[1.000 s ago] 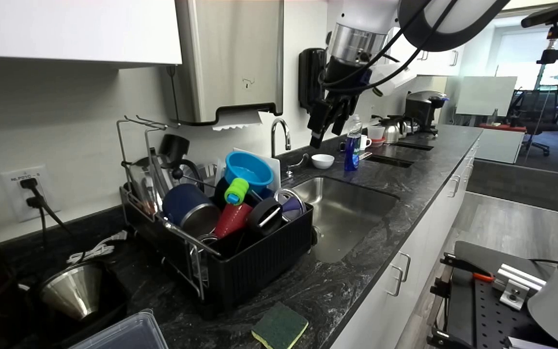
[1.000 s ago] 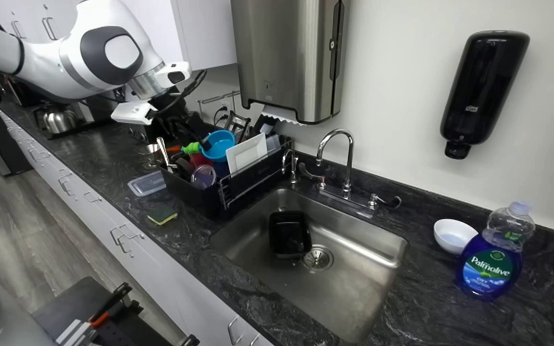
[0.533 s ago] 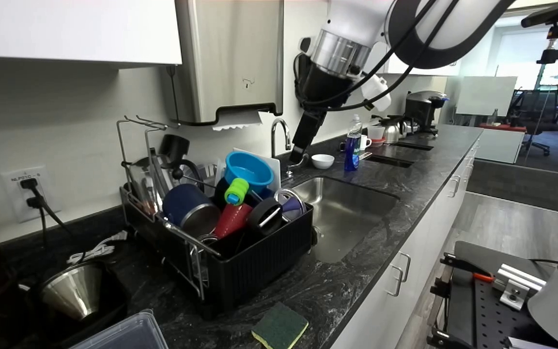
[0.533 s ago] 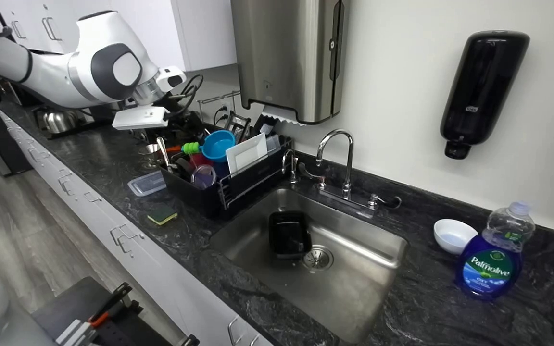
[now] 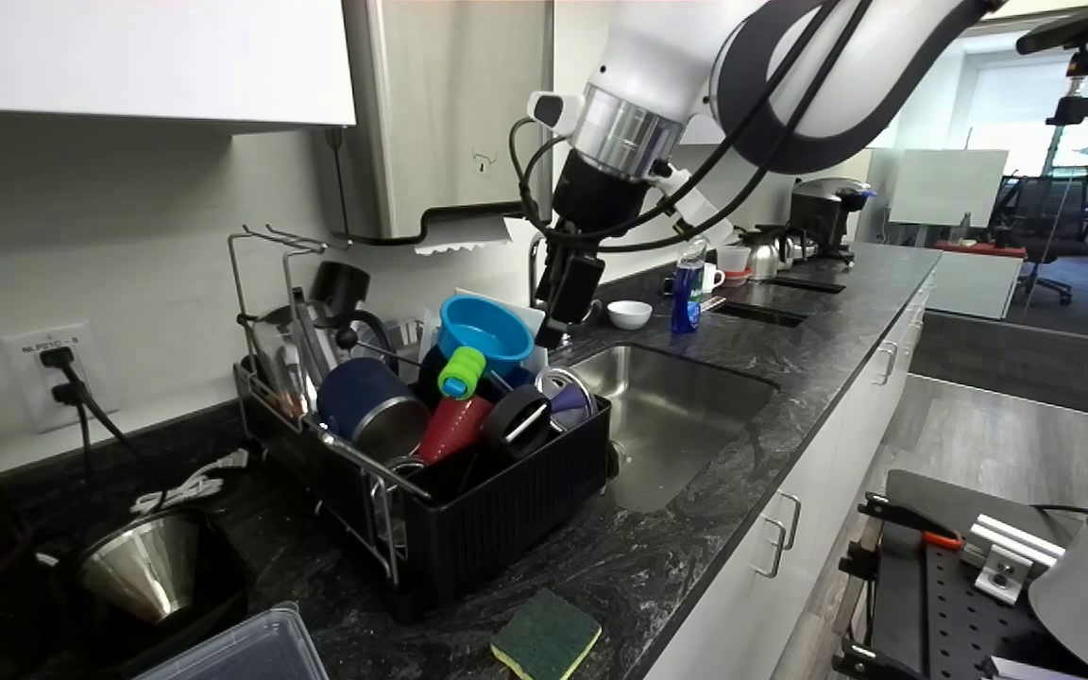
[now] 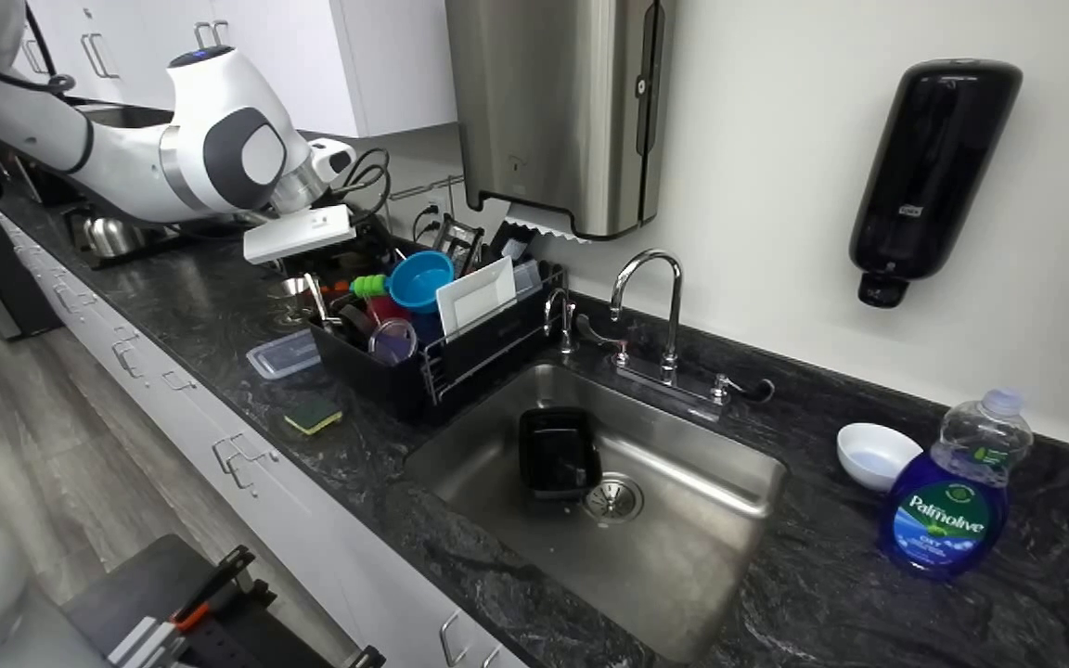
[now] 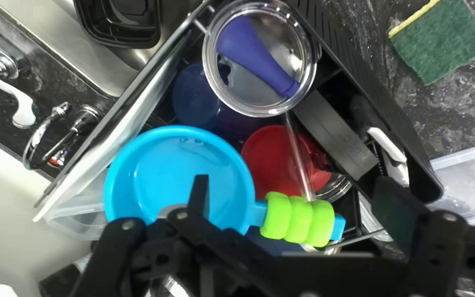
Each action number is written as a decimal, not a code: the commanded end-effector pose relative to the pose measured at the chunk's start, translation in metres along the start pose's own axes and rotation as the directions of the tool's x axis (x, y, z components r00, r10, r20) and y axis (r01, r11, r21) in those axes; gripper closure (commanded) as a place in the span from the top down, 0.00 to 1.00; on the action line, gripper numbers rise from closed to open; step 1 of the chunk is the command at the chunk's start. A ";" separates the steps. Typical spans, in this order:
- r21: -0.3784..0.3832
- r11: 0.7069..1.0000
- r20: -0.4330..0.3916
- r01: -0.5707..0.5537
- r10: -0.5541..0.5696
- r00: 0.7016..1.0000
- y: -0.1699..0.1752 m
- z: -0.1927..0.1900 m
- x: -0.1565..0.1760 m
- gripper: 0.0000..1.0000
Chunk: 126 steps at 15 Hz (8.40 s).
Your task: Pick up the light blue object and put it in the sink
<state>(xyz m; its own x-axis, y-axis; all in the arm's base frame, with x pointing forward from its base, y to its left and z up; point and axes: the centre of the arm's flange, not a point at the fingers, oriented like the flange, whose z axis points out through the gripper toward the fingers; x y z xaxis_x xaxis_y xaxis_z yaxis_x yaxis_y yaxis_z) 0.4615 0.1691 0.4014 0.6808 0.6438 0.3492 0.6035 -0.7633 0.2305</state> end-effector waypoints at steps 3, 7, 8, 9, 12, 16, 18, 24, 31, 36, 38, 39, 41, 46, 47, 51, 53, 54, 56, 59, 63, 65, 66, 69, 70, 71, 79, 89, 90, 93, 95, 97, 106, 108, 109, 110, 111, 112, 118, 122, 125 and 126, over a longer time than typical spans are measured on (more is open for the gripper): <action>0.005 0.963 0.000 0.270 -0.270 0.963 -0.007 0.004 0.001 1.00; -0.027 0.901 -0.014 0.433 -0.433 0.901 -0.016 0.000 0.006 1.00; -0.039 0.883 -0.019 0.468 -0.468 0.883 -0.017 0.000 0.008 1.00; -0.052 0.870 -0.023 0.490 -0.491 0.871 -0.016 0.000 0.009 1.00; -0.046 0.902 -0.013 0.428 -0.429 0.903 -0.018 -0.002 0.011 1.00; -0.045 0.901 -0.013 0.431 -0.432 0.902 -0.020 -0.002 0.011 1.00; -0.045 0.901 -0.013 0.431 -0.432 0.902 -0.020 -0.002 0.011 1.00; -0.040 0.818 -0.068 0.574 -0.576 0.815 -0.039 0.004 0.035 1.00; -0.100 0.607 -0.179 0.788 -0.790 0.586 -0.054 0.020 0.049 1.00; -0.131 0.474 -0.202 0.871 -0.873 0.445 -0.050 0.030 0.052 1.00; -0.151 0.424 -0.193 0.893 -0.899 0.394 -0.044 0.029 0.055 1.00; -0.162 0.403 -0.185 0.901 -0.909 0.373 -0.041 0.028 0.056 1.00; -0.179 0.370 -0.176 0.912 -0.924 0.340 -0.035 0.026 0.057 1.00; -0.189 0.329 -0.151 0.925 -0.941 0.304 -0.025 0.031 0.053 1.00; -0.186 0.325 -0.149 0.927 -0.942 0.301 -0.023 0.033 0.052 1.00; -0.178 0.317 -0.137 0.932 -0.945 0.296 -0.019 0.040 0.047 1.00; -0.176 0.315 -0.126 0.933 -0.947 0.296 -0.018 0.045 0.045 1.00; -0.171 0.315 -0.123 0.934 -0.947 0.297 -0.017 0.048 0.044 1.00; -0.161 0.316 -0.119 0.935 -0.947 0.300 -0.016 0.055 0.042 1.00; -0.156 0.317 -0.115 0.936 -0.947 0.301 -0.015 0.060 0.039 1.00; -0.156 0.312 -0.112 0.937 -0.948 0.297 -0.016 0.062 0.038 1.00; -0.158 0.309 -0.111 0.938 -0.949 0.295 -0.016 0.062 0.038 1.00; -0.159 0.308 -0.111 0.938 -0.950 0.293 -0.016 0.062 0.038 1.00; -0.160 0.307 -0.110 0.938 -0.950 0.292 -0.017 0.064 0.038 1.00; -0.160 0.305 -0.111 0.939 -0.950 0.290 -0.018 0.064 0.039 1.00; -0.161 0.304 -0.112 0.939 -0.951 0.289 -0.019 0.065 0.039 1.00; -0.166 0.299 -0.113 0.940 -0.952 0.283 -0.021 0.072 0.039 1.00; -0.191 0.271 -0.100 0.943 -0.961 0.256 -0.022 0.070 0.039 0.23; -0.195 0.268 -0.097 0.943 -0.962 0.253 -0.022 0.069 0.039 0.17; -0.209 0.259 -0.089 0.943 -0.965 0.245 -0.021 0.067 0.040 0.07; -0.224 0.252 -0.073 0.942 -0.968 0.242 -0.020 0.064 0.041 0.07; -0.249 0.245 -0.037 0.937 -0.969 0.243 -0.021 0.055 0.043 0.07; -0.262 0.276 0.085 0.925 -0.948 0.307 -0.029 -0.012 0.051 0.07; -0.244 0.302 0.104 0.922 -0.937 0.335 -0.039 -0.022 0.052 0.07; -0.232 0.317 0.110 0.920 -0.931 0.348 -0.045 -0.024 0.052 0.07; -0.221 0.329 0.115 0.918 -0.926 0.360 -0.049 -0.027 0.052 0.07; -0.211 0.338 0.118 0.917 -0.923 0.367 -0.055 -0.027 0.051 0.07; -0.202 0.346 0.122 0.916 -0.919 0.374 -0.059 -0.027 0.051 0.07; -0.178 0.440 0.153 0.880 -0.871 0.466 -0.053 -0.029 0.055 0.07; -0.166 0.541 0.173 0.825 -0.808 0.564 -0.029 -0.027 0.051 0.07; -0.166 0.611 0.175 0.774 -0.754 0.633 -0.012 -0.029 0.046 0.07; -0.162 0.633 0.169 0.757 -0.738 0.654 -0.006 -0.030 0.043 0.07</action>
<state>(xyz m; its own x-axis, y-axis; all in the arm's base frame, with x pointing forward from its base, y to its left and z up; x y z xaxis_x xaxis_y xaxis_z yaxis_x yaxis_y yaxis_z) 0.4721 0.2090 0.4365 0.0041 0.9927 -0.1208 0.8207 0.0657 0.5675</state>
